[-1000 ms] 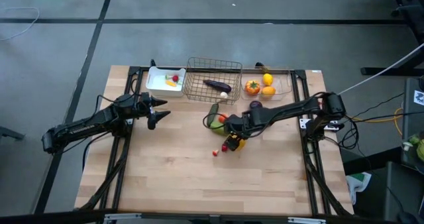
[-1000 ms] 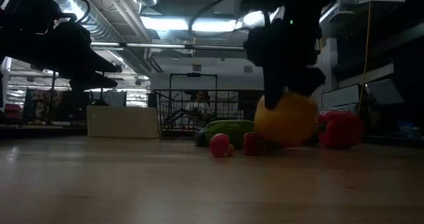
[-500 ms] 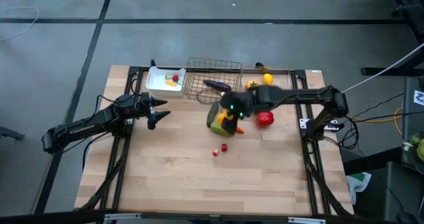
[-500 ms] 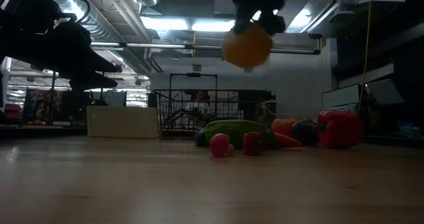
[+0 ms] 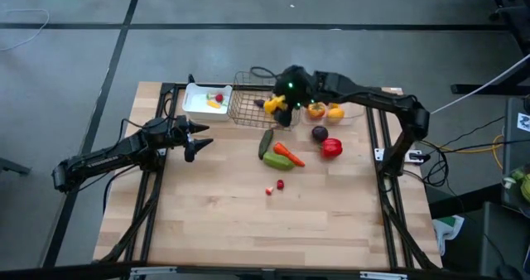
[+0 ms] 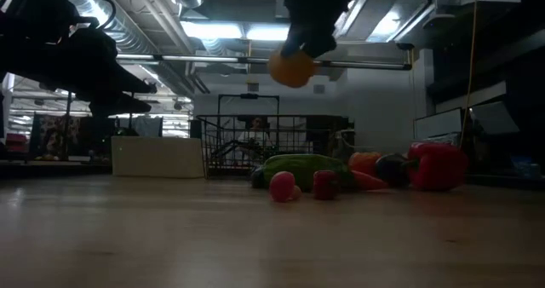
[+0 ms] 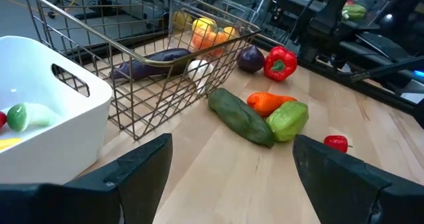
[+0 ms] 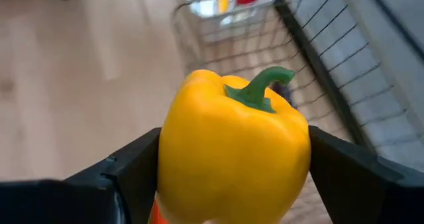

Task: Sort produce into baskets
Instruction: Put the yellow bell pepper into the wire basket

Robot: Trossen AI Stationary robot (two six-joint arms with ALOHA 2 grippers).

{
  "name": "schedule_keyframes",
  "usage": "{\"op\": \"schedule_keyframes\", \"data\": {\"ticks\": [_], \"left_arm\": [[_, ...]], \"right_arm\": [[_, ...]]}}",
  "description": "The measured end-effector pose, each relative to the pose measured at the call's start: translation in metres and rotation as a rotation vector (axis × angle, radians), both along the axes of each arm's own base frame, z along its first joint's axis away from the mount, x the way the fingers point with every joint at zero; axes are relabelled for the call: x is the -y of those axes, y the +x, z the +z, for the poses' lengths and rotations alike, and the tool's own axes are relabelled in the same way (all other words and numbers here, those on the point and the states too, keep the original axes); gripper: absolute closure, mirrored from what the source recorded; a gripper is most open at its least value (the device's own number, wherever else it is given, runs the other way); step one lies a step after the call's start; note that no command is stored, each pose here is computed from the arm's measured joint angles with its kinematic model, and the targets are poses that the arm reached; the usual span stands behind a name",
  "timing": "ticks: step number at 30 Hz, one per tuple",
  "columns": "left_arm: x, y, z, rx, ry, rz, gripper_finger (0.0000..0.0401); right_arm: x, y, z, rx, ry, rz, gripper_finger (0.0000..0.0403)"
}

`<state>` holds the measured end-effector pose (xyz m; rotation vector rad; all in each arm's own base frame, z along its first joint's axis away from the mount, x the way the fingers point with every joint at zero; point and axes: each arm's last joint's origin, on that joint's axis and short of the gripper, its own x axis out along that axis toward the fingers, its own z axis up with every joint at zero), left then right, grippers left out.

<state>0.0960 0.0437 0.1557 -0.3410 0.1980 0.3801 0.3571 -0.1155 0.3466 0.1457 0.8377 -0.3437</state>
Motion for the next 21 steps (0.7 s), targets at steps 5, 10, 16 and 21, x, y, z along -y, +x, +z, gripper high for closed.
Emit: {"op": "schedule_keyframes", "data": {"ticks": [5, 10, 16, 21], "left_arm": [[0.0, 0.0, 0.0, -0.003, -0.005, 0.004, 0.0091], [0.0, 0.0, -0.001, 0.004, -0.031, 0.012, 0.0091], [0.0, 0.0, -0.001, 0.008, -0.044, 0.017, 0.0091], [0.0, 0.0, -0.001, 0.018, -0.071, 0.026, 0.0091]], "right_arm": [[0.03, 0.004, -0.014, -0.021, -0.037, -0.01, 0.0077], [0.054, 0.014, -0.039, -0.048, -0.014, -0.019, 0.0077], [0.071, 0.025, -0.071, -0.1, 0.017, -0.038, 0.0077], [0.074, 0.033, -0.088, -0.128, 0.017, -0.046, 0.0077]]}}
